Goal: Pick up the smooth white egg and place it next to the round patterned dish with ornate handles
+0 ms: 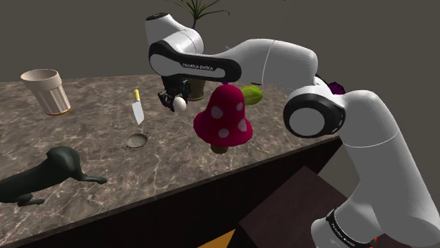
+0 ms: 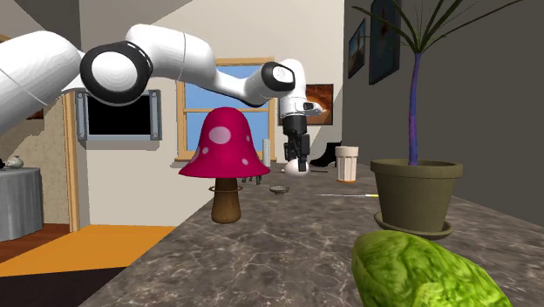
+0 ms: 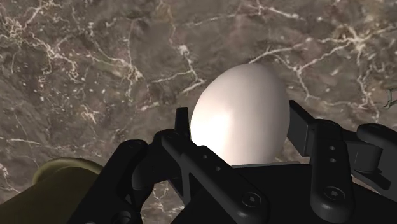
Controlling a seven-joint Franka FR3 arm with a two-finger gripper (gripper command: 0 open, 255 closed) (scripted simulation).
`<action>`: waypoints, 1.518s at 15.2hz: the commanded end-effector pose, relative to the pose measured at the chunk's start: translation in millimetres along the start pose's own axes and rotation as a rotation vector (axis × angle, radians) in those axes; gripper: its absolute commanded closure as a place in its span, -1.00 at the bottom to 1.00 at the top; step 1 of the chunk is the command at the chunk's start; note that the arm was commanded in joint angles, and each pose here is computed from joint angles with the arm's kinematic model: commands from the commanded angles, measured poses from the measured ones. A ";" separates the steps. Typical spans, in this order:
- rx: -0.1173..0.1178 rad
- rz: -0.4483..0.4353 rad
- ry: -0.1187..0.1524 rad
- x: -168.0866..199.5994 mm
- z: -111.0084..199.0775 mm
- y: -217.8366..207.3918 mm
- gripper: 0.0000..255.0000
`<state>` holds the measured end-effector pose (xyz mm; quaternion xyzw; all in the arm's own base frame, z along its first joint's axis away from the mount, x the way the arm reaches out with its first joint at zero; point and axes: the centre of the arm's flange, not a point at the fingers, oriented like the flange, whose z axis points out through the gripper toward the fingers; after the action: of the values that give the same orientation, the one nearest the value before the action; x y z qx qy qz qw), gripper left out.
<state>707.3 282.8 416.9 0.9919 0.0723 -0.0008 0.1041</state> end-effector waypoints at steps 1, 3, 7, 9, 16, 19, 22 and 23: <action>0.000 0.001 0.000 1.6 8.9 -4.7 1.00; 0.000 0.001 0.000 1.8 19.3 -6.9 1.00; 0.000 0.001 0.000 2.2 39.9 -11.2 1.00; 0.000 0.001 0.000 2.3 50.3 -13.4 1.00; 0.000 0.001 0.000 2.8 78.6 -19.4 1.00; 0.000 0.001 0.000 2.8 78.6 -19.4 1.00; 0.000 0.001 0.000 2.8 78.6 -19.4 1.00; 0.000 0.001 0.000 2.8 78.5 -19.4 -1.00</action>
<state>708.3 285.8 335.9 0.9920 0.0718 -0.0006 0.1041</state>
